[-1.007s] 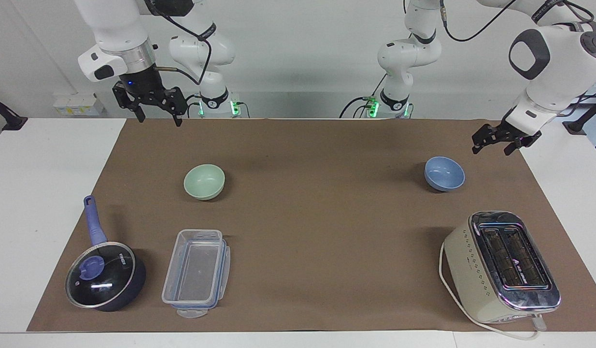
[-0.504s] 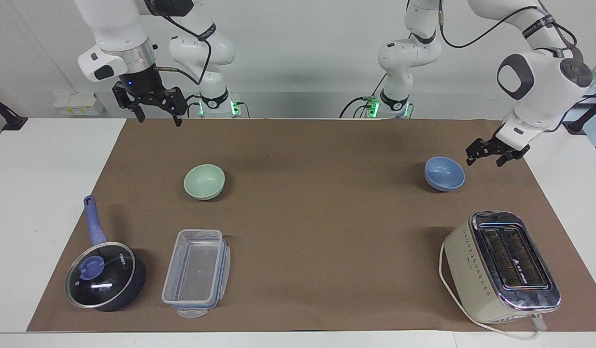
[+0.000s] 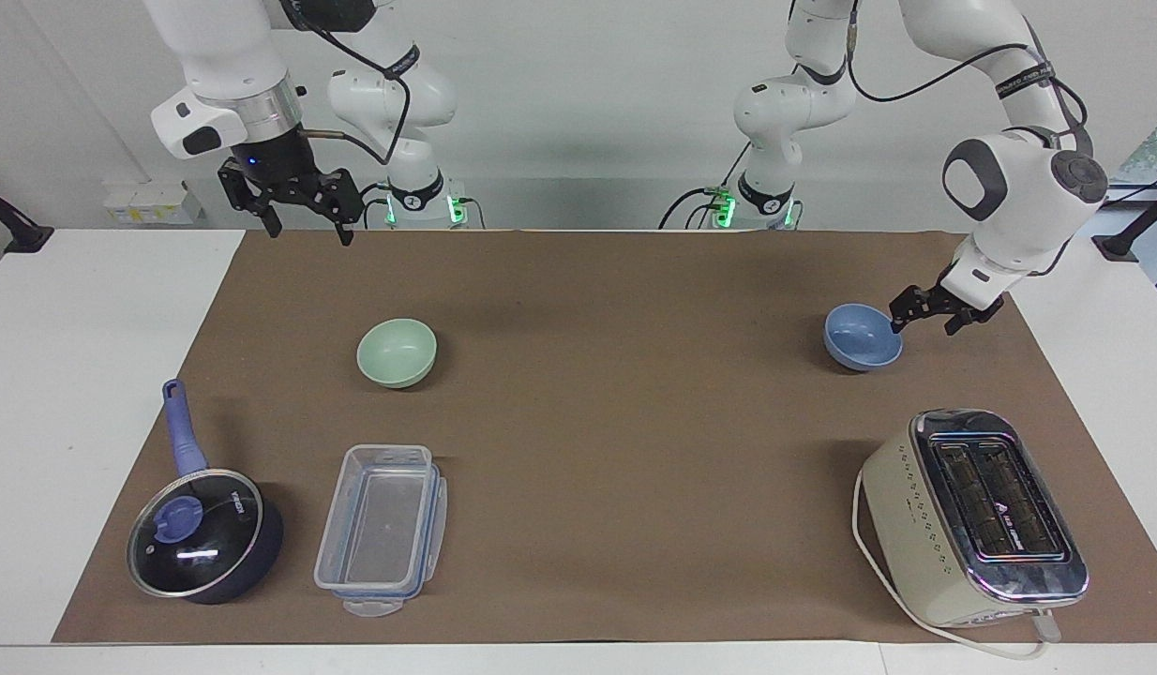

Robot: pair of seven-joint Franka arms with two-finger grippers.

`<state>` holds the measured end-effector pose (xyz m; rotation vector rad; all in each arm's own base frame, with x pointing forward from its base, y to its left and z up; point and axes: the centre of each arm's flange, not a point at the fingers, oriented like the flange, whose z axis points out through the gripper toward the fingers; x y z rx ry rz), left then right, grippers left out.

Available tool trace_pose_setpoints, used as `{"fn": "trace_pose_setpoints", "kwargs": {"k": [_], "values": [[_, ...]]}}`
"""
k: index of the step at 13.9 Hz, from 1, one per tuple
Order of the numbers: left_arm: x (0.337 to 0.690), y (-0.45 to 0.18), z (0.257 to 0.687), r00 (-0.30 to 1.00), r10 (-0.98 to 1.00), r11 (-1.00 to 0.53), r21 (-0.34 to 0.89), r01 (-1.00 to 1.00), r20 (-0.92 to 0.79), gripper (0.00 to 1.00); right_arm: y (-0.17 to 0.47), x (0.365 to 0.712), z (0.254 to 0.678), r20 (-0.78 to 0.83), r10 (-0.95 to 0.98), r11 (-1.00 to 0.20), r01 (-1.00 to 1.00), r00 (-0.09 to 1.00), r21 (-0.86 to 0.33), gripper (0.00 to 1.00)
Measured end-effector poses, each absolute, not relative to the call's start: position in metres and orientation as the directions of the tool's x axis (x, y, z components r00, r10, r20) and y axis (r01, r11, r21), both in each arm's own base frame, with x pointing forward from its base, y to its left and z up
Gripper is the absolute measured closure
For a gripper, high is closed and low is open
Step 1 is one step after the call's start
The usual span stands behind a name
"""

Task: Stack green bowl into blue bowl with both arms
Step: 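Reach the left gripper down to the rim of the blue bowl, then grip the blue bowl rim and slide it toward the table center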

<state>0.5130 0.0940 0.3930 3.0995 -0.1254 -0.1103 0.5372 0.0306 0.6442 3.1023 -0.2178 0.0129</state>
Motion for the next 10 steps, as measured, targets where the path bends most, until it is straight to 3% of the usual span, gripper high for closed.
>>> {"fn": "trace_pose_setpoints", "kwargs": {"k": [8,10], "values": [[0.481,0.095,0.334,0.989,-0.113,-0.990,0.094,-0.104,-0.096,0.00,0.030,0.537,0.644,0.010,-0.141,-0.990,-0.141,0.990,0.031,0.00],[0.473,0.100,0.322,0.987,-0.129,-0.988,0.103,-0.119,-0.094,0.22,0.030,0.537,0.644,0.010,-0.141,-0.990,-0.141,0.990,0.031,0.00]]}}
